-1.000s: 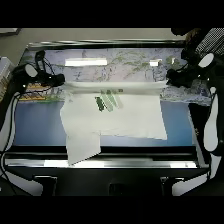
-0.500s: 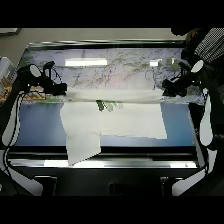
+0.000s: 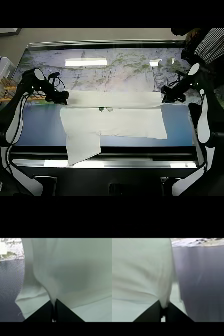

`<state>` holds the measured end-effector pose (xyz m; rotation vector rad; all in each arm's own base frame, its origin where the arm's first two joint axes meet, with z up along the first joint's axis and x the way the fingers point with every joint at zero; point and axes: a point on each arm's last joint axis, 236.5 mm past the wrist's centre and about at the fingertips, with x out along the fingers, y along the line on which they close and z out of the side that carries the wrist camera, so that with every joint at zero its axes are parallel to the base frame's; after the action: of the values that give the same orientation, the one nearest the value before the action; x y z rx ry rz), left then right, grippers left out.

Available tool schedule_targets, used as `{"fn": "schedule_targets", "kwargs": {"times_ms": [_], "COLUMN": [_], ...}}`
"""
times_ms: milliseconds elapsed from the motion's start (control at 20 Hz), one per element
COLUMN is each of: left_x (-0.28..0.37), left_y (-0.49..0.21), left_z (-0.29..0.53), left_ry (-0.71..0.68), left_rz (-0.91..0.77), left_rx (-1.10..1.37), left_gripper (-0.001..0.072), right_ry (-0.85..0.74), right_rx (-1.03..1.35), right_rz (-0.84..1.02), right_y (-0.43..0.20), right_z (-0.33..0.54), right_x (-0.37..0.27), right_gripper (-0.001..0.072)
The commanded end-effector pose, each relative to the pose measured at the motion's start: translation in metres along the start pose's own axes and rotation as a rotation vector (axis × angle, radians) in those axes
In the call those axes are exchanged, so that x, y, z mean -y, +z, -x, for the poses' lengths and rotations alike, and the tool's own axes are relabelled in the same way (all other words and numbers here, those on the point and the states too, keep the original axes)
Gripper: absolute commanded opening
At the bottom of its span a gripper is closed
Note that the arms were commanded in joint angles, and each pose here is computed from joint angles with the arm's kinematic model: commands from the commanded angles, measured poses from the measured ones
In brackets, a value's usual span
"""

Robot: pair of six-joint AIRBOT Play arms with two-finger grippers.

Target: Fold the clothes and pants, and hang the long-sleeved shirts on hangers.

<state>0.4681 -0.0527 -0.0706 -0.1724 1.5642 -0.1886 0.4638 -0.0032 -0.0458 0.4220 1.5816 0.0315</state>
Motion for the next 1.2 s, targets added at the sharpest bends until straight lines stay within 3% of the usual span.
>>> {"fn": "schedule_targets", "kwargs": {"times_ms": [0,350,450,500,600,650,800,950,1150], "left_x": [0.001,0.002,0.006,0.008,0.008,0.005,-0.012,-0.037,-0.047], "left_y": [-0.007,-0.009,-0.007,-0.006,0.0,0.006,0.009,-0.022,-0.114], "left_z": [-0.01,-0.018,-0.019,-0.019,-0.007,0.008,0.069,0.112,0.087], "left_ry": [-0.005,-0.005,-0.006,-0.005,-0.004,-0.004,0.0,-0.004,-0.134], "left_rz": [0.001,-0.001,-0.01,-0.014,-0.018,-0.014,0.019,0.093,0.232], "left_rx": [-0.043,-0.06,-0.055,-0.05,-0.022,0.009,0.104,0.143,0.091], "left_gripper": [0.0021,0.0021,0.0039,0.0138,0.0332,0.0332,0.0332,0.0332,0.0332], "right_ry": [-0.01,-0.025,-0.015,0.0,0.036,0.033,0.045,0.116,0.201], "right_rx": [-0.085,-0.165,-0.177,-0.178,-0.173,-0.15,-0.035,0.102,0.111], "right_rz": [-0.014,-0.034,-0.039,-0.042,-0.024,0.011,0.111,0.071,-0.039], "right_y": [-0.012,-0.02,-0.021,-0.022,-0.024,-0.024,-0.021,-0.019,-0.05], "right_z": [-0.018,-0.042,-0.046,-0.045,-0.034,-0.021,0.035,0.095,0.109], "right_x": [0.006,0.017,0.015,0.011,0.002,0.003,0.01,0.028,0.049], "right_gripper": [0.003,0.0044,0.0222,0.0276,0.0475,0.0528,0.0537,0.0537,0.0536]}}
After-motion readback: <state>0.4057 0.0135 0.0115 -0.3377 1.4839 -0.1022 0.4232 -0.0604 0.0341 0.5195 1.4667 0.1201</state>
